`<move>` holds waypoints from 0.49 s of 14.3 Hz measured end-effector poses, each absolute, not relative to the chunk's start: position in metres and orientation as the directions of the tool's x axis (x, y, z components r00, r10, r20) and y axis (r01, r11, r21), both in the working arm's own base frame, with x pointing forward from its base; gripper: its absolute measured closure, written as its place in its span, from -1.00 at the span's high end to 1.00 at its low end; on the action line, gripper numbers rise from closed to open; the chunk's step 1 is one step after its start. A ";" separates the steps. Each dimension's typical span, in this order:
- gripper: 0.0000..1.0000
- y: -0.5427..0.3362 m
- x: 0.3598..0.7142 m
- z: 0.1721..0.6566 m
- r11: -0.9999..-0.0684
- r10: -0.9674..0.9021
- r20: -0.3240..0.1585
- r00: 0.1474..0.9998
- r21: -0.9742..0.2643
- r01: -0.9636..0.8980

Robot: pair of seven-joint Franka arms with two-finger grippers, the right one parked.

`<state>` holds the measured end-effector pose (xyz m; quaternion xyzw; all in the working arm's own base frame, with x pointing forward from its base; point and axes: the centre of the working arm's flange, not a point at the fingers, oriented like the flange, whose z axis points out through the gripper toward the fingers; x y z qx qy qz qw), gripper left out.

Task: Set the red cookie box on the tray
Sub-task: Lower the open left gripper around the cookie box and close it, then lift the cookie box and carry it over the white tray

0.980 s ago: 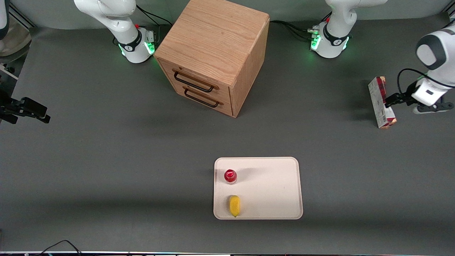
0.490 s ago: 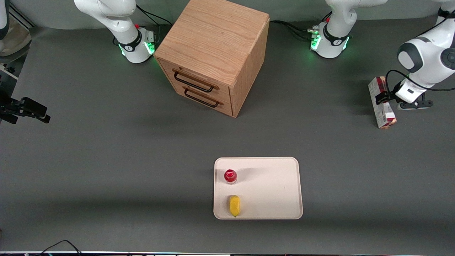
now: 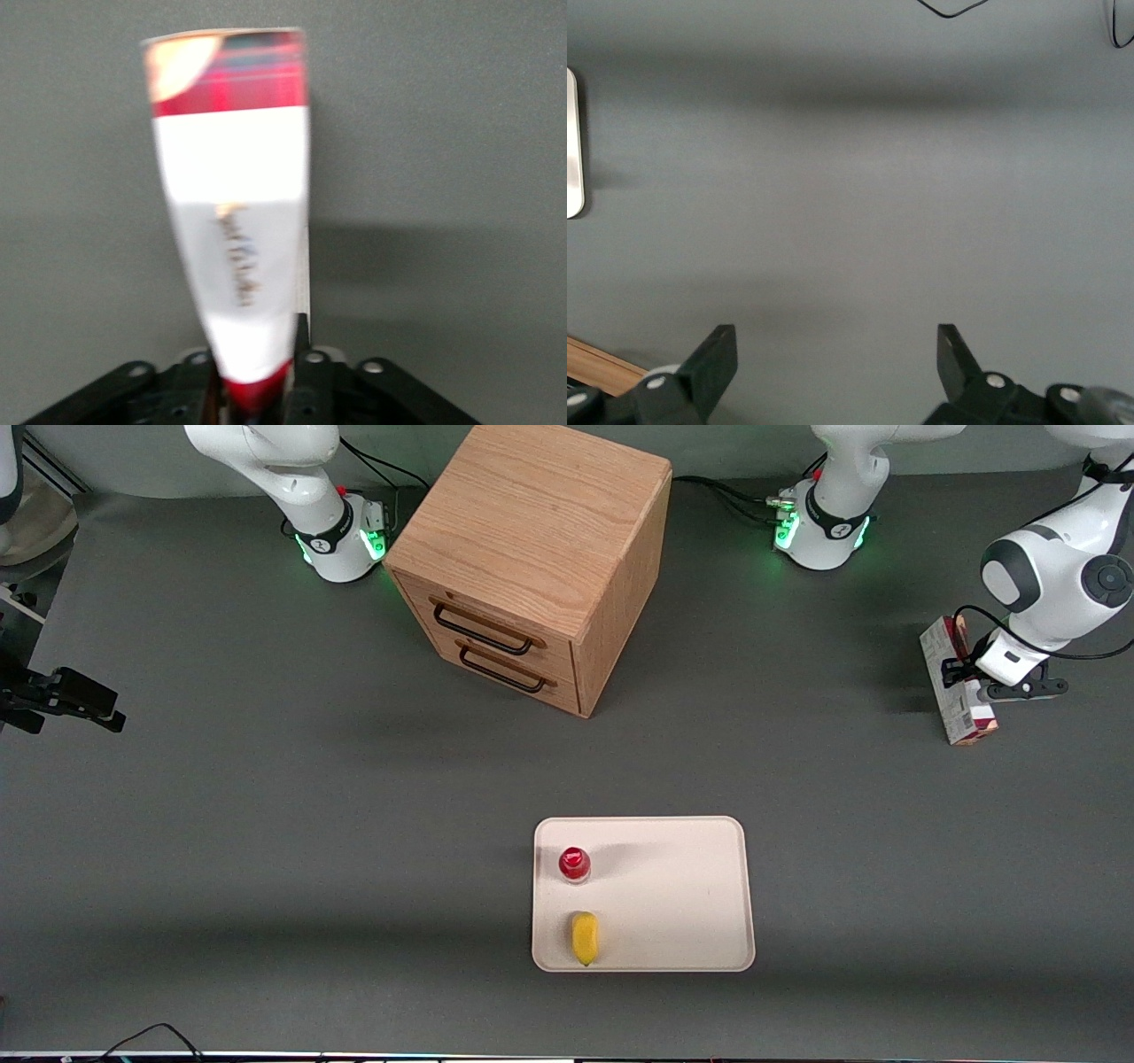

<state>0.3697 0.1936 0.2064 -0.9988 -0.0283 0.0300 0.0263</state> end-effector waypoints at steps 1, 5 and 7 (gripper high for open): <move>-0.70 0.194 0.370 0.207 -0.997 0.058 -0.057 0.997 -0.055 0.055; -0.84 0.194 0.386 0.220 -0.998 0.045 -0.064 0.997 -0.050 0.042; -0.86 0.187 0.415 0.247 -0.999 0.015 -0.077 0.997 -0.035 0.013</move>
